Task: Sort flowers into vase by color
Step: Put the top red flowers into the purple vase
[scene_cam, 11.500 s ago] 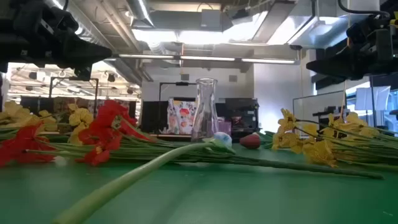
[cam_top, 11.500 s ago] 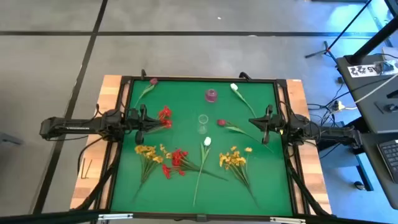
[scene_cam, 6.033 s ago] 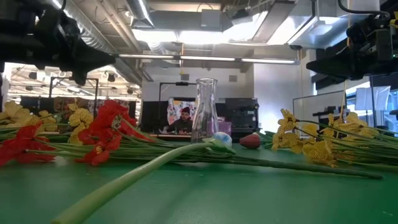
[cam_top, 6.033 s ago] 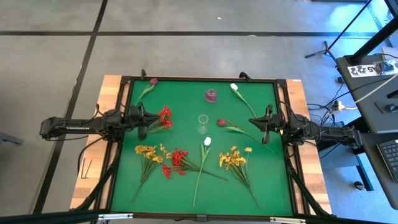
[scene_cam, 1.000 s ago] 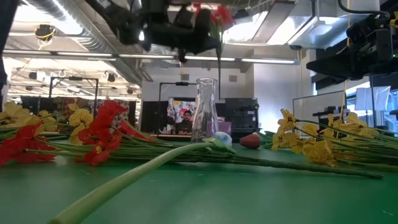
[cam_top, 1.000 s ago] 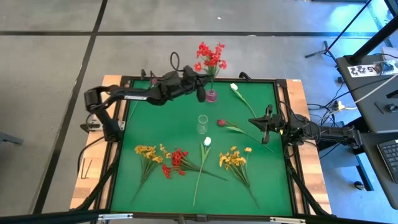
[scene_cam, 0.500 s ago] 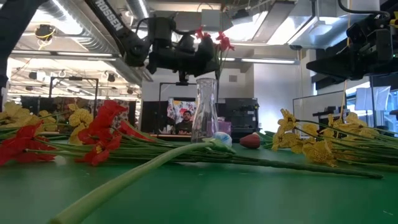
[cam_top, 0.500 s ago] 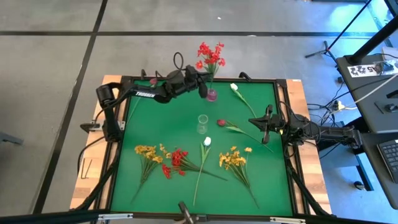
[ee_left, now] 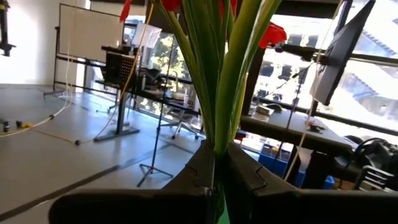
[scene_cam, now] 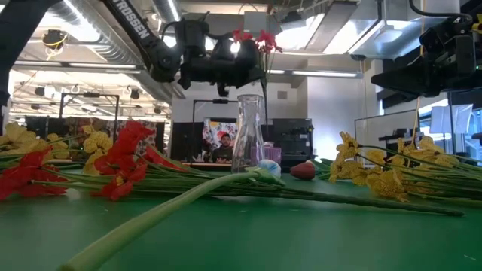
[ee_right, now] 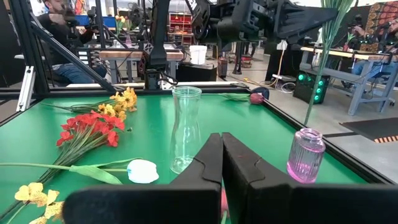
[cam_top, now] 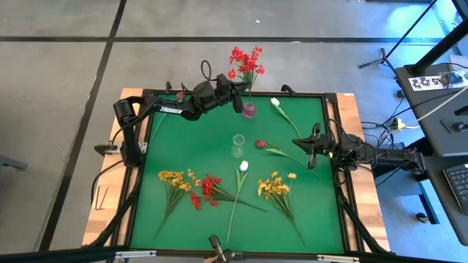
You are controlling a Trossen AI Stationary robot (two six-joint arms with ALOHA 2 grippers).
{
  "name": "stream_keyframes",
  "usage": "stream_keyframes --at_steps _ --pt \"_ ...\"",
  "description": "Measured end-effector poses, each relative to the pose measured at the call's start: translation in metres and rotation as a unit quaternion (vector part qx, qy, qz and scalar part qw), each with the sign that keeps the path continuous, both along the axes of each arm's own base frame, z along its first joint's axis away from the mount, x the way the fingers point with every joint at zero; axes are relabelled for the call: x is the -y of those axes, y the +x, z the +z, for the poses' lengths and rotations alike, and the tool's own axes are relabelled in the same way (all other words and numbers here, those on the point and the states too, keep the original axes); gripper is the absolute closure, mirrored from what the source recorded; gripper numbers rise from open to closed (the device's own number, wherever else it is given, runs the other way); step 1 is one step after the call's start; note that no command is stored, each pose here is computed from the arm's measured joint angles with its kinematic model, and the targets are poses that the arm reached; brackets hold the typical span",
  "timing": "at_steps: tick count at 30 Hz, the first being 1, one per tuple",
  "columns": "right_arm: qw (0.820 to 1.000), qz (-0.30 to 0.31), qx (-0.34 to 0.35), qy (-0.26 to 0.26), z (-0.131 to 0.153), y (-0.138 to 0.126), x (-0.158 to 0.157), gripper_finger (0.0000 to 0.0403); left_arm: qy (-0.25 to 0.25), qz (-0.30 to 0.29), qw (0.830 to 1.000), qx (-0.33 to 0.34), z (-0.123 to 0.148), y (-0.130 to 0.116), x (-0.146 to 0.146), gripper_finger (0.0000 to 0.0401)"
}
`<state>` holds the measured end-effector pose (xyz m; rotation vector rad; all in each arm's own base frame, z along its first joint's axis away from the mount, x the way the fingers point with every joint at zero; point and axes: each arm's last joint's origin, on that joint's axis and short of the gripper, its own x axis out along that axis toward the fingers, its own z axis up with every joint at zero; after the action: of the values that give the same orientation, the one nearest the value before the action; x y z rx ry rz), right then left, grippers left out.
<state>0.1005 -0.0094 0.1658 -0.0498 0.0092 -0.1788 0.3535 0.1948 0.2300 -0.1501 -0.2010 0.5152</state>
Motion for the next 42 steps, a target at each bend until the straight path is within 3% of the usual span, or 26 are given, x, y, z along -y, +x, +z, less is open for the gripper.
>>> stream_keyframes --at_steps 17,25,36,42 --pt "1.000 0.000 0.000 0.000 0.000 0.000 0.000 0.0402 -0.015 0.010 0.999 -0.042 -0.034 0.005 -0.011 0.0394" --pt "1.000 0.000 0.000 0.000 0.000 0.000 0.000 0.0402 -0.009 0.012 0.998 -0.053 -0.034 0.005 -0.011 0.0394" --pt "1.000 0.000 0.000 0.000 0.000 0.000 0.000 0.0402 -0.032 0.039 0.991 -0.128 -0.048 0.004 -0.012 0.0394" --pt "1.000 0.000 0.000 0.000 0.000 0.000 0.000 0.0402 -0.035 0.048 0.988 -0.141 -0.036 -0.001 -0.010 0.0394"
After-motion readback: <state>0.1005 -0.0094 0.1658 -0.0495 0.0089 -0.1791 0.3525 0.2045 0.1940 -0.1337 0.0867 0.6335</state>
